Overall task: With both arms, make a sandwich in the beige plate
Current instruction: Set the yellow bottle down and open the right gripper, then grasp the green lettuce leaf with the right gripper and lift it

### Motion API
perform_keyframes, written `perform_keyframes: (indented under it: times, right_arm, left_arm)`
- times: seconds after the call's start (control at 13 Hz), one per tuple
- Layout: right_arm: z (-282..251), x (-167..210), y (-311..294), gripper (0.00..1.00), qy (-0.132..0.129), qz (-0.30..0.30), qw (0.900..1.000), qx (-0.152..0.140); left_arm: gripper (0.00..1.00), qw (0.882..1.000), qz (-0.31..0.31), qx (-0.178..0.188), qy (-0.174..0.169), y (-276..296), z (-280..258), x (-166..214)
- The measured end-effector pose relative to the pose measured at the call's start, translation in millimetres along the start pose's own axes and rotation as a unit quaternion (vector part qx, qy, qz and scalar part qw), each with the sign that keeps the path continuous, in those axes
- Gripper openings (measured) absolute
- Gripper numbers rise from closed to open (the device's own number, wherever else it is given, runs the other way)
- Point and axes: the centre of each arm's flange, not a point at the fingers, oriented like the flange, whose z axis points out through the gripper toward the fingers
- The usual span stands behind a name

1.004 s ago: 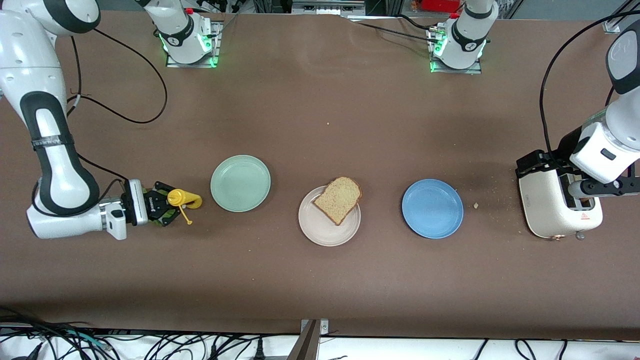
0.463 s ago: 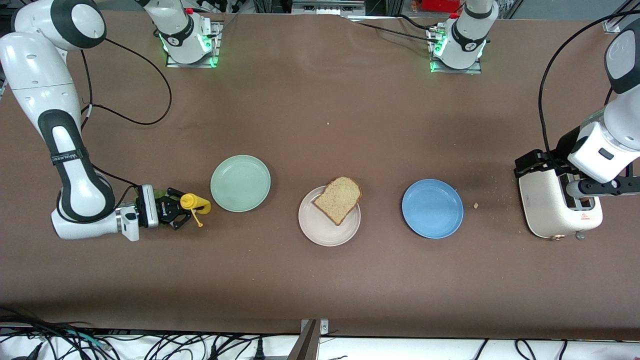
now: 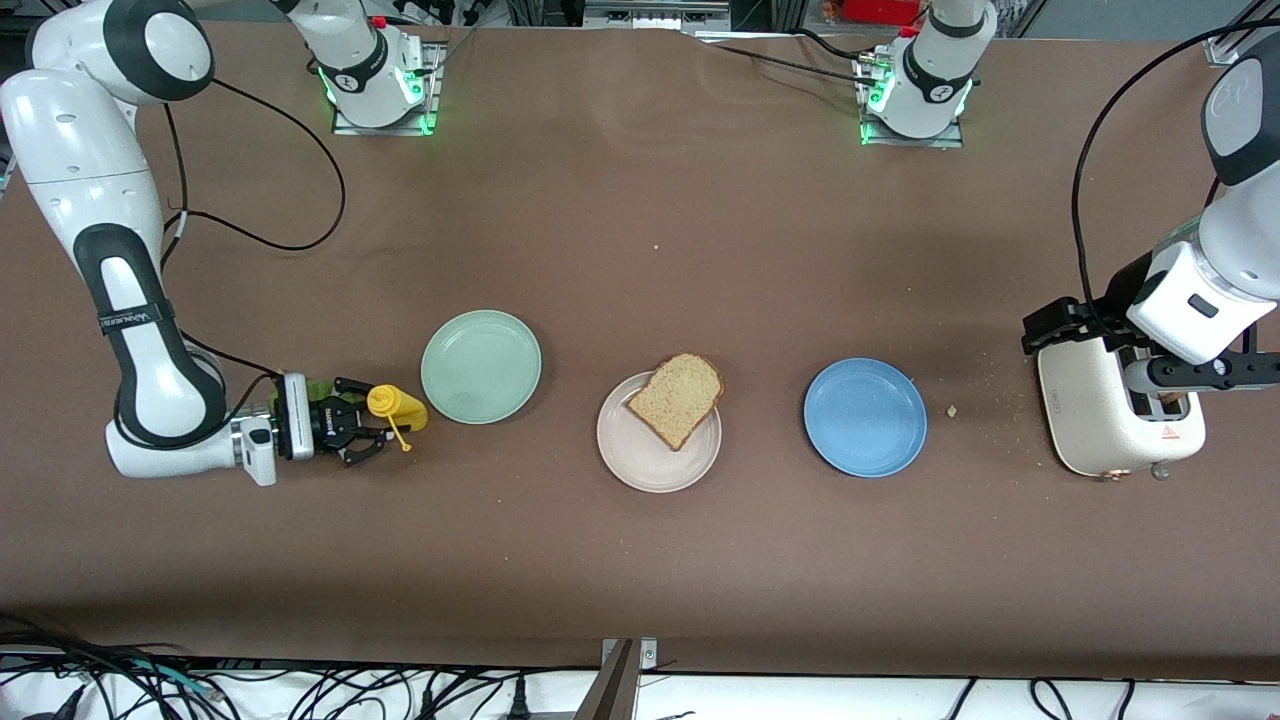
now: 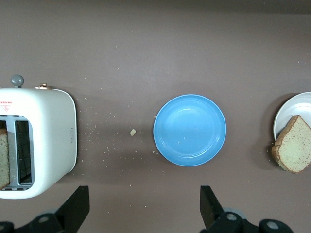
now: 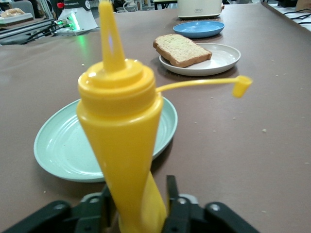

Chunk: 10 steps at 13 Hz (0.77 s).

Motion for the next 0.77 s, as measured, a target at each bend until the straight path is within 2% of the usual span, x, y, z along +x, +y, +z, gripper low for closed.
perform_keyframes:
  times: [0.15, 0.31, 0.46, 0.54, 0.77]
  right_arm:
    - [-19, 9, 4, 0.77, -0.012, -0.008, 1.000, -0.013]
    - [-54, 12, 2, 0.98, -0.042, -0.007, 0.999, -0.033]
    - [-98, 14, -7, 1.00, -0.093, -0.006, 0.994, -0.050]
    - [-116, 18, -12, 1.00, -0.127, -0.010, 0.991, -0.048]
    - [-139, 27, -21, 1.00, -0.238, 0.015, 0.970, -0.043]
  left_arm:
    - [1.00, 1.000, 0.000, 0.000, 0.000, 0, 0, 0]
    - [1.00, 1.000, 0.000, 0.000, 0.000, 0, 0, 0]
    - [1.00, 1.000, 0.001, 0.000, 0.000, 1, 0, 0]
    - [1.00, 1.000, 0.001, 0.000, 0.000, 2, 0, 0]
    - [1.00, 1.000, 0.002, -0.001, 0.000, 2, 0, 0]
